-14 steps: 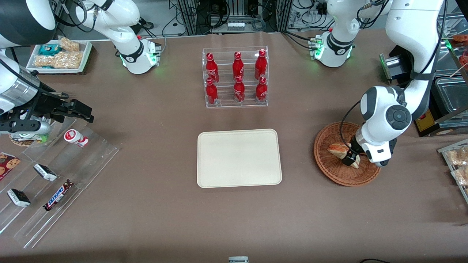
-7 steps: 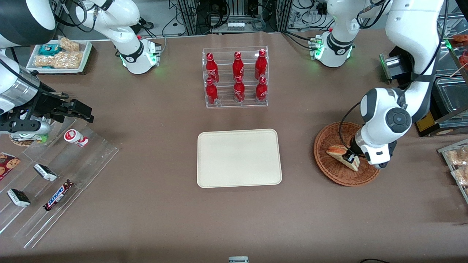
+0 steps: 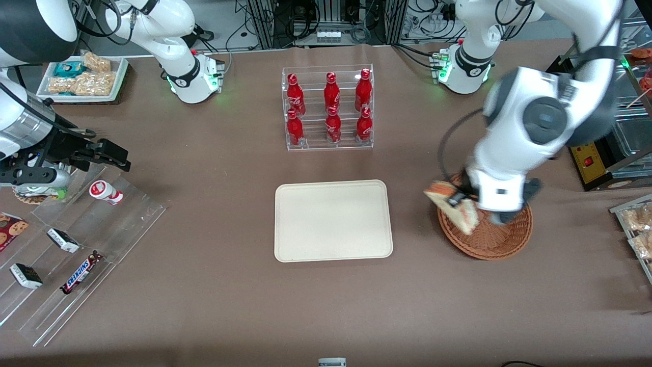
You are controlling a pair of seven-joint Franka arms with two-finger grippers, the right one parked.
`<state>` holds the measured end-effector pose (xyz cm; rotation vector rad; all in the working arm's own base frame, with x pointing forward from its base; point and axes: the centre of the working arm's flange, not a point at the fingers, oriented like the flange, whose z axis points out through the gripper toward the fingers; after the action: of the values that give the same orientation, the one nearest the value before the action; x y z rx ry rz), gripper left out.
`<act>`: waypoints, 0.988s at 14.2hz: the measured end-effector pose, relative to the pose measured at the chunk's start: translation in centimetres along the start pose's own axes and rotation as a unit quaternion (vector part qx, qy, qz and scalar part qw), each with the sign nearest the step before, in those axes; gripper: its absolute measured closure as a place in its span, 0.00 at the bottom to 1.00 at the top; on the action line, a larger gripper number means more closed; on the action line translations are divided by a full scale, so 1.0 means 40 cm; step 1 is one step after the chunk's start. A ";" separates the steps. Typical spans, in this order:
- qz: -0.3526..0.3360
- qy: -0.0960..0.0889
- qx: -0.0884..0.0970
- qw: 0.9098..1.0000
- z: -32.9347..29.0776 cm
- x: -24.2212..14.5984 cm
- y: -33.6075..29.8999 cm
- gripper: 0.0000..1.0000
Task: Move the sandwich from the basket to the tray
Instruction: 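Carry the sandwich over the cream tray and lower it onto the tray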
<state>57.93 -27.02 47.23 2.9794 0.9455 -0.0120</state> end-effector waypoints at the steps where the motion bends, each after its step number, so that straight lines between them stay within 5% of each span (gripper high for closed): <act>1: 0.031 0.009 0.003 0.999 0.031 -0.077 0.067 0.85; 6: 0.186 0.014 0.015 0.982 0.295 -0.354 0.269 0.85; 11: 0.264 0.041 0.012 0.964 0.449 -0.440 0.348 0.86; 14: 0.272 0.043 -0.012 0.961 0.509 -0.443 0.370 0.86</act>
<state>51.93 -49.69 27.27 3.1221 0.1010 0.1358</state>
